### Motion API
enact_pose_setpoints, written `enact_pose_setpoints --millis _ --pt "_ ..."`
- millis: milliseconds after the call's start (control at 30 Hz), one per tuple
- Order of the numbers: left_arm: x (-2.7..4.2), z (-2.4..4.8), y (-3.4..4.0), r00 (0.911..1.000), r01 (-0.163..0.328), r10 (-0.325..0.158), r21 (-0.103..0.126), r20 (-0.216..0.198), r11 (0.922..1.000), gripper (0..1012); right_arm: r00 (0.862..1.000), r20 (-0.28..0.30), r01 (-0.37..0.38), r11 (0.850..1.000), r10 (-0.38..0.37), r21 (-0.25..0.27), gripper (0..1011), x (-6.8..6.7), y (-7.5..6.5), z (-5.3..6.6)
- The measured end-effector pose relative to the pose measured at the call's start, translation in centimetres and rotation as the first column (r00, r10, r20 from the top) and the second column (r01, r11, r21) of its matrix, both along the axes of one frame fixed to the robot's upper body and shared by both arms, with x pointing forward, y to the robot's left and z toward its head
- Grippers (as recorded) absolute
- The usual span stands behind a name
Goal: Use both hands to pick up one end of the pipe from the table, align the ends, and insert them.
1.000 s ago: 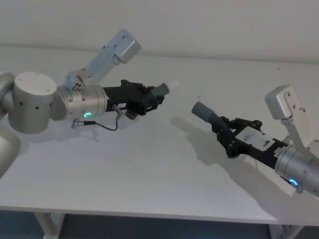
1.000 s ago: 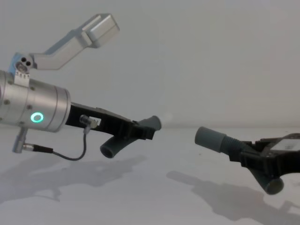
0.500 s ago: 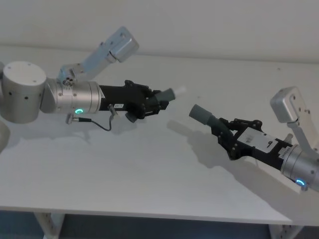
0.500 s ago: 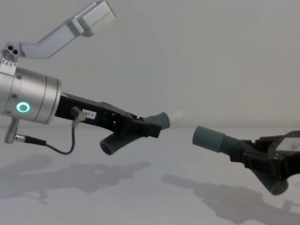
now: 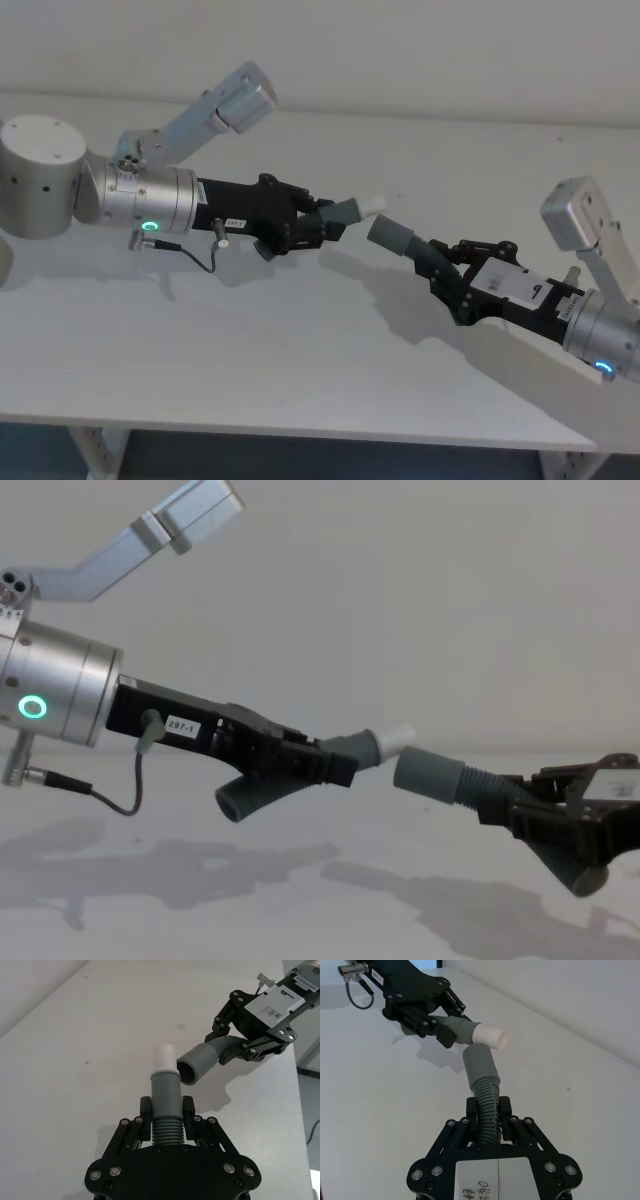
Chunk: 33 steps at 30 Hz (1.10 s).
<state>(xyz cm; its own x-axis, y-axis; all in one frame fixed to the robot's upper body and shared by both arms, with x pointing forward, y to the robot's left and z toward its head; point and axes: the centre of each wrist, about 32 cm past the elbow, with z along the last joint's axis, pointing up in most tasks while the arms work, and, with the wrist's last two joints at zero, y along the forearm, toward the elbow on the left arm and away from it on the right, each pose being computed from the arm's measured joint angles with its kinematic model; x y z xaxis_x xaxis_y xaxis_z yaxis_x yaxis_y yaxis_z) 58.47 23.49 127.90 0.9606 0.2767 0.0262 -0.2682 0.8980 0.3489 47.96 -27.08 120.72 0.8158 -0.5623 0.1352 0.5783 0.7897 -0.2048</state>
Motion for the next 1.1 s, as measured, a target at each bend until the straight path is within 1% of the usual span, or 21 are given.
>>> enact_pose_setpoints --millis 167,567,767,1100 --pt "0.19 0.04 0.17 0.9998 0.017 -0.017 0.008 -0.008 0.9998 353 1.0 0.001 -0.014 1.0 0.014 -0.001 256 0.1 -0.1 0.0" --pt "0.47 0.1 0.56 0.9996 0.024 -0.023 0.029 -0.013 0.9993 353 0.999 -0.004 -0.045 0.999 0.045 -0.005 256 0.3 -0.8 -0.1" --pt "0.6 0.12 0.58 0.9989 0.043 -0.042 0.035 -0.02 0.9985 353 0.998 -0.008 -0.066 0.998 0.066 -0.006 256 0.5 -1.1 -0.1" --pt "0.53 0.07 0.46 0.9975 0.064 -0.063 0.039 -0.032 0.9972 353 0.996 -0.018 -0.093 0.996 0.093 -0.006 256 0.6 -1.4 -0.1"
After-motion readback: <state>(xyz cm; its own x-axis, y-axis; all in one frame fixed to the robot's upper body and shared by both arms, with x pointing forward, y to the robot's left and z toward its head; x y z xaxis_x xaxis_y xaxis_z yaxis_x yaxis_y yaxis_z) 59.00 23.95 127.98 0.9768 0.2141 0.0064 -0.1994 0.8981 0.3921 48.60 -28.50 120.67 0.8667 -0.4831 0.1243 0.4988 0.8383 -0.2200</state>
